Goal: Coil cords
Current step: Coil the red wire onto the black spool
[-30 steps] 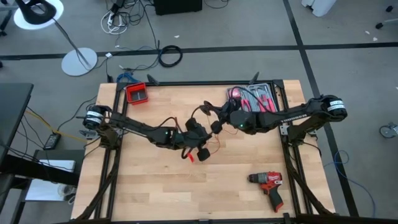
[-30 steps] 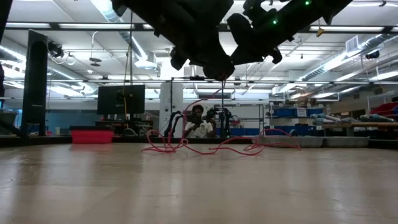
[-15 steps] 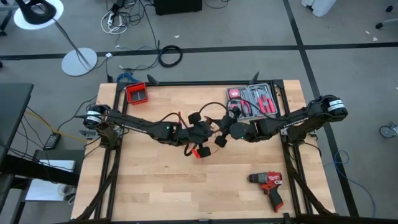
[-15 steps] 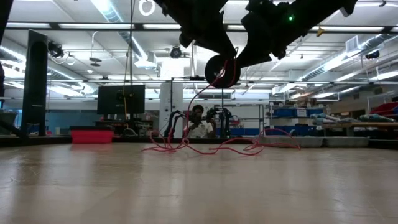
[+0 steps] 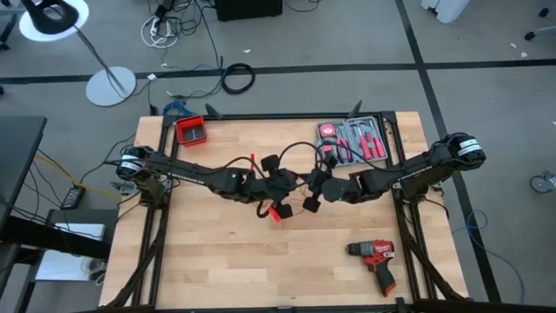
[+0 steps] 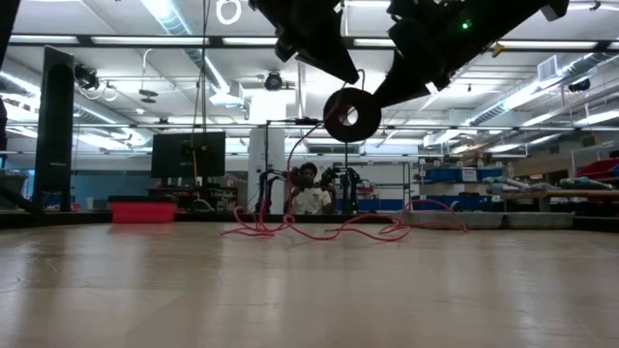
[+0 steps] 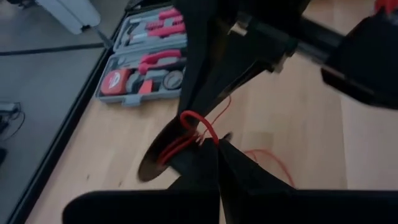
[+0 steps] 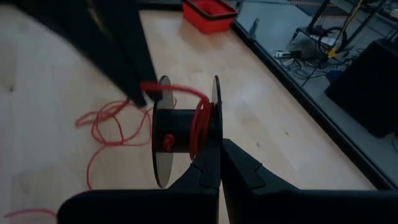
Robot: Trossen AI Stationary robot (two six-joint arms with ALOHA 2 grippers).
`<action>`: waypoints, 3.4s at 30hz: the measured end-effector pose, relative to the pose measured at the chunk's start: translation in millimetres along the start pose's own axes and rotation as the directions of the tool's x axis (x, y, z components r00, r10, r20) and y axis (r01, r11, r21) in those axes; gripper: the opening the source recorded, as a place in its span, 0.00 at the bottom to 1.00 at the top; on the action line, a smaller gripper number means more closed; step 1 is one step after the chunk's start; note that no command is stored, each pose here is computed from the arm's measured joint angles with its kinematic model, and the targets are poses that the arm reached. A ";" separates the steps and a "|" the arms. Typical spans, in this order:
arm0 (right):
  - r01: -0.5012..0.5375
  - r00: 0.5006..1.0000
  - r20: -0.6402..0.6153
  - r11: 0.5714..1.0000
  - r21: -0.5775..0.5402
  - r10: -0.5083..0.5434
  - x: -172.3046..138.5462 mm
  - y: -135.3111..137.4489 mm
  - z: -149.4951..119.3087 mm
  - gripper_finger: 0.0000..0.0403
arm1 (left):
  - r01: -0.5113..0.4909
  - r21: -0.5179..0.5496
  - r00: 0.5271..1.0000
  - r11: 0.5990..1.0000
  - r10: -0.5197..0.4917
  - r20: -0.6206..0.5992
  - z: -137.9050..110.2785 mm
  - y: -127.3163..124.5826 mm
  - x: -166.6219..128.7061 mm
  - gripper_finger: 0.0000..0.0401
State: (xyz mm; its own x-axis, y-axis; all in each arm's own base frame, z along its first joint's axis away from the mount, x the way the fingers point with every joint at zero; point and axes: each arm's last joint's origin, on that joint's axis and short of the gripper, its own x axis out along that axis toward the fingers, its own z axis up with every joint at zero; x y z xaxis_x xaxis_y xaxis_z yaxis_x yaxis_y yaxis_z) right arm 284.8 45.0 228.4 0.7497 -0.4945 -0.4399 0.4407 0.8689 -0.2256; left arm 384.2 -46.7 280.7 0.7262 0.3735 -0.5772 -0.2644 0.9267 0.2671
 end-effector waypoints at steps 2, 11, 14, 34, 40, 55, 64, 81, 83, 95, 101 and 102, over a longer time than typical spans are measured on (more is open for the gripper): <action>0.002 1.000 -0.012 1.000 -0.007 -0.002 0.0 -0.3 -1.5 0.00 | -0.002 -0.003 1.000 1.000 0.002 -0.024 0.1 0.9 -1.7 0.00; -0.015 0.998 -0.061 0.998 -0.068 0.011 -7.3 3.9 -8.3 0.00 | -0.004 0.017 0.991 1.000 0.006 -0.137 -9.2 -1.5 -7.7 0.00; -0.025 0.997 -0.069 0.996 -0.084 0.019 -14.2 3.3 -8.4 0.00 | -0.019 0.029 0.980 0.999 0.024 -0.199 -15.8 0.1 -8.7 0.00; -0.139 0.990 0.037 0.962 0.233 0.134 -54.4 -13.0 12.4 0.00 | -0.064 0.060 0.993 0.996 0.069 -0.097 -39.4 -16.0 5.6 0.00; -0.135 0.990 0.066 0.954 0.266 0.121 -54.3 -13.0 15.5 0.00 | -0.061 -0.021 0.998 0.998 0.061 -0.017 -57.4 -21.7 17.4 0.00; -0.100 0.990 0.121 0.952 0.290 0.067 -48.5 -12.6 21.3 0.00 | -0.017 -0.144 0.979 0.989 0.046 0.201 -50.8 -25.2 21.4 0.00; -0.088 0.991 0.120 0.959 0.271 0.057 -48.4 -12.8 21.1 0.00 | 0.026 -0.164 0.979 0.986 0.008 0.202 -50.8 -27.2 20.8 0.12; -0.076 0.991 0.126 0.961 0.267 0.044 -48.9 -12.6 21.5 0.00 | 0.016 -0.163 0.997 0.986 -0.002 0.082 -63.6 -26.9 22.9 0.17; -0.077 0.991 0.129 0.961 0.265 0.044 -48.9 -12.6 21.9 0.00 | 0.000 -0.150 0.998 0.989 0.010 0.064 -65.5 -26.5 23.0 0.17; -0.073 0.991 0.123 0.968 0.241 0.044 -49.2 -13.0 21.2 0.00 | -0.002 -0.090 1.000 0.996 0.001 -0.011 -74.9 -33.1 18.9 0.17; -0.069 0.992 0.116 0.970 0.234 0.043 -49.0 -13.3 20.5 0.00 | -0.017 -0.063 0.999 0.998 0.014 -0.049 -79.3 -33.1 18.3 0.17; -0.069 0.992 0.116 0.970 0.233 0.043 -49.0 -13.3 20.4 0.00 | -0.018 -0.061 0.999 0.998 0.015 -0.051 -79.5 -33.0 18.3 0.17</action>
State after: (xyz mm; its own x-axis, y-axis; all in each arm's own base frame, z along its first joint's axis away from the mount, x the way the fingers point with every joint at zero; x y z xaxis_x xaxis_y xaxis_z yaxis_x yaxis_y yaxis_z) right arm 252.2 57.2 270.7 0.8202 -0.4563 -0.3451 0.4908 0.8712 0.0146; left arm 355.7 -67.2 199.9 0.6888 0.3891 -0.6117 -0.3161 0.9205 0.2296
